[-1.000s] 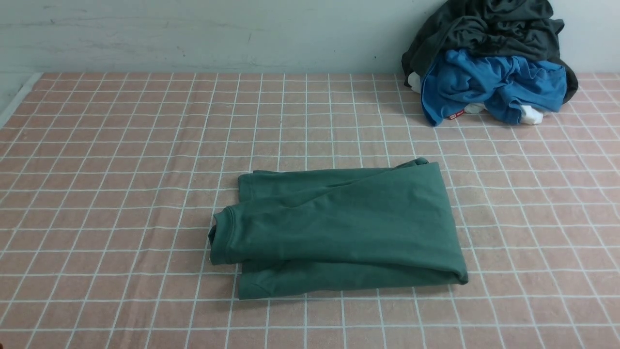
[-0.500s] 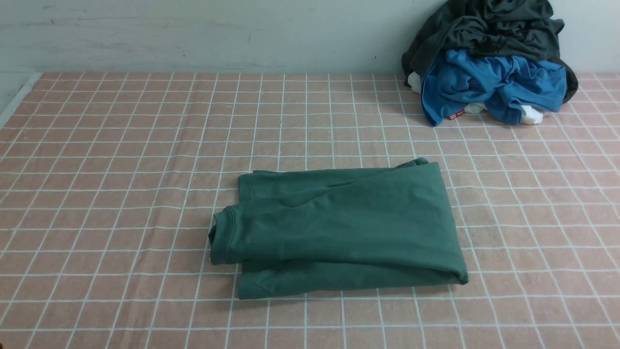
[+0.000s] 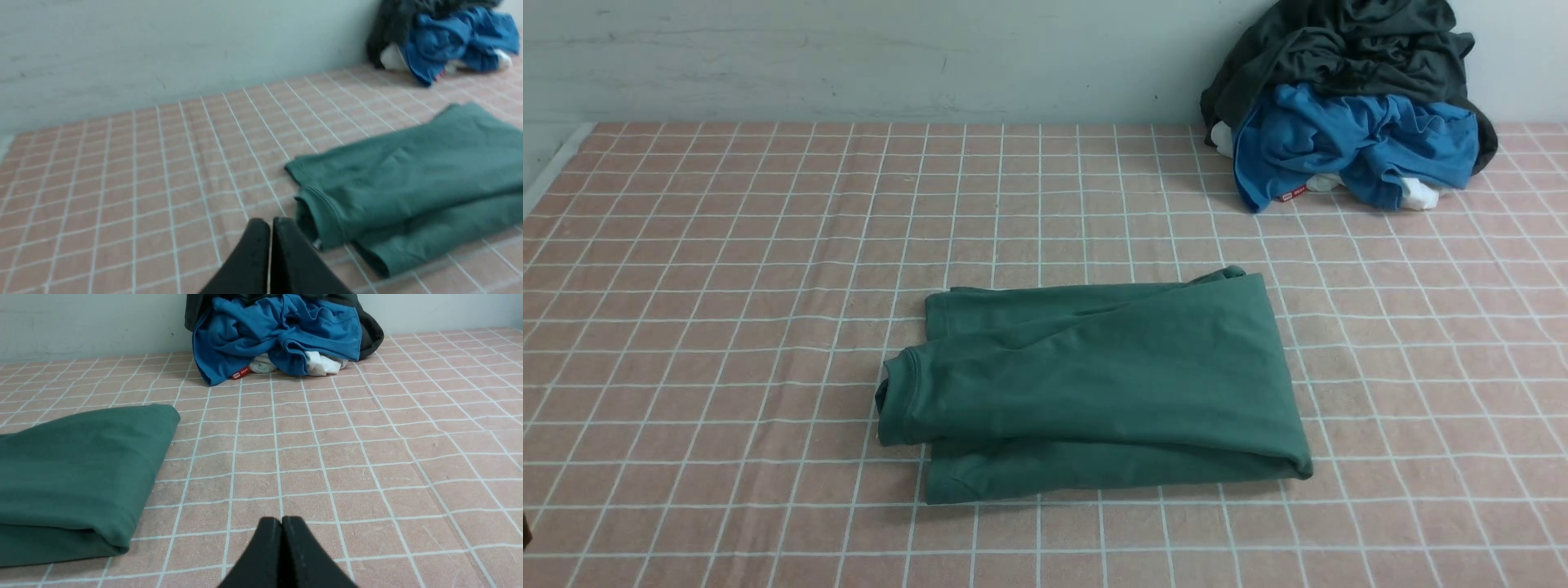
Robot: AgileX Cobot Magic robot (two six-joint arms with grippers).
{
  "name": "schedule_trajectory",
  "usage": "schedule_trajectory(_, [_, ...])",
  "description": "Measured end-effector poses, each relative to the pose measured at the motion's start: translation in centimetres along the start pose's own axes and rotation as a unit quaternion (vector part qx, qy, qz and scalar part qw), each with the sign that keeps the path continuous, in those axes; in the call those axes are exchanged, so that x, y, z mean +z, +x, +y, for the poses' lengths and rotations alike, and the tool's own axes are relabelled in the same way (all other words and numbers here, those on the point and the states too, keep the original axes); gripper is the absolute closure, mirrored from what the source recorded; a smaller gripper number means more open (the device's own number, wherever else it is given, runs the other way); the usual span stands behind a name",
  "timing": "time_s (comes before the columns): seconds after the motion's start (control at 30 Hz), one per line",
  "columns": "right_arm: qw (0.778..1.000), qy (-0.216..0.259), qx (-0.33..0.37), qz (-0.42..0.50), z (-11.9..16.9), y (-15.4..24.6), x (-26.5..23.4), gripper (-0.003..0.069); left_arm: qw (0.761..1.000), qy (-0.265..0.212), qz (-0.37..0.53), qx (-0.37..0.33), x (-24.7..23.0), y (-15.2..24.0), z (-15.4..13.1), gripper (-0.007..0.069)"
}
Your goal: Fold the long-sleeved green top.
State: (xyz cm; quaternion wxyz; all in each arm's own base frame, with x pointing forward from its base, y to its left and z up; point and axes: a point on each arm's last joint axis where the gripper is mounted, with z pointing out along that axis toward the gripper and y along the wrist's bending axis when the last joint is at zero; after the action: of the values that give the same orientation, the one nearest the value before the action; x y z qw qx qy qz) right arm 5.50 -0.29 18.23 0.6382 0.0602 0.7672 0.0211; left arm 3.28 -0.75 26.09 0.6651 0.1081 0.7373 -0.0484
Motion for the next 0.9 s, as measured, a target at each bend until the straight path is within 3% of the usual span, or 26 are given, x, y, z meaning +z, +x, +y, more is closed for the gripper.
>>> schedule_trajectory(0.23, [1.0,0.0,0.0,0.0,0.0,0.0,0.0,0.0673,0.995,-0.096,0.002,-0.021,2.2,4.8,0.6,0.0629])
schedule_trajectory(0.47, [1.0,0.0,-0.001,0.0,0.0,0.0,0.0,0.0673,0.992,-0.097,0.073,-0.036,2.9,8.3,0.5,0.0629])
schedule_trajectory(0.9, [1.0,0.0,-0.001,0.0,0.0,0.0,0.0,0.0673,0.991,-0.096,0.086,-0.031,2.8,8.5,0.5,0.0629])
